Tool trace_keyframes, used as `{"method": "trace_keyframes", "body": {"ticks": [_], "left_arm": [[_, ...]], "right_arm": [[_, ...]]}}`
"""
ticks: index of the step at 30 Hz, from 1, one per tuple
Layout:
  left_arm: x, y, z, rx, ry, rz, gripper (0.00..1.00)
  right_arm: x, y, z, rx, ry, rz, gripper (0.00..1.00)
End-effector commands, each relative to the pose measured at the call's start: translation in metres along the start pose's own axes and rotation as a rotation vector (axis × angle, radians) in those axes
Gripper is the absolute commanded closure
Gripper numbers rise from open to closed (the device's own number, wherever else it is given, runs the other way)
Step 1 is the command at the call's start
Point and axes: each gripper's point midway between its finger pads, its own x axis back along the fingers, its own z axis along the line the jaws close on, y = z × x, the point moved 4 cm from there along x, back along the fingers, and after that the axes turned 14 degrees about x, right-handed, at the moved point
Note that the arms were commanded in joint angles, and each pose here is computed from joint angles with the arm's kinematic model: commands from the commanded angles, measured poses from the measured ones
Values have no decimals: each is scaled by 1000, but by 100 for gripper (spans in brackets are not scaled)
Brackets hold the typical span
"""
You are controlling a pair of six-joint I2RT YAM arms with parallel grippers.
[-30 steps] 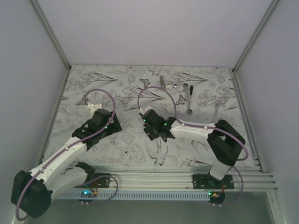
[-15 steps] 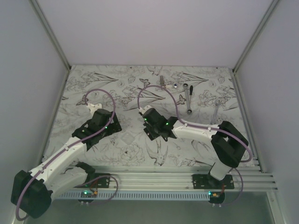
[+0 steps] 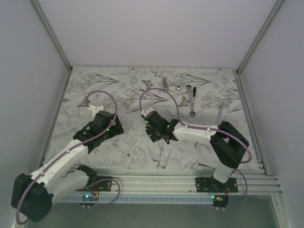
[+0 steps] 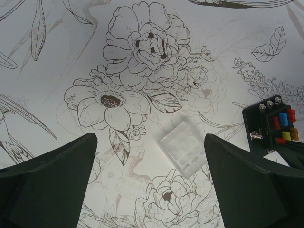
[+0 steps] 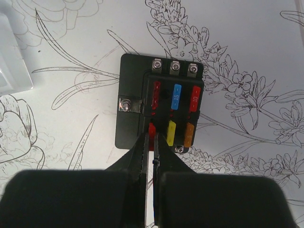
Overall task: Snap on the fuse box
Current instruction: Install the fuse at the fuse box base.
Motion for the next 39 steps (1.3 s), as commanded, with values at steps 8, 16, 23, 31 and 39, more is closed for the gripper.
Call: {"method": "trace_keyframes", "body": {"ticks": [8, 16, 23, 31, 39], "left_arm": [[0, -3, 5, -5, 24, 20, 0], [1, -3, 5, -4, 21, 22, 0], [0, -4, 5, -3, 24, 22, 0], [0, -4, 6, -4, 26, 23, 0], [0, -3, 5, -5, 24, 22, 1]], "right_arm": [[-6, -3, 2, -66, 0, 5, 100], [-15, -27, -1, -112, -67, 160, 100], [-21, -41, -1, -92, -95, 220, 100], [-8, -56, -5, 5, -81, 315, 100], [5, -37, -5, -44, -53, 298, 89]]}}
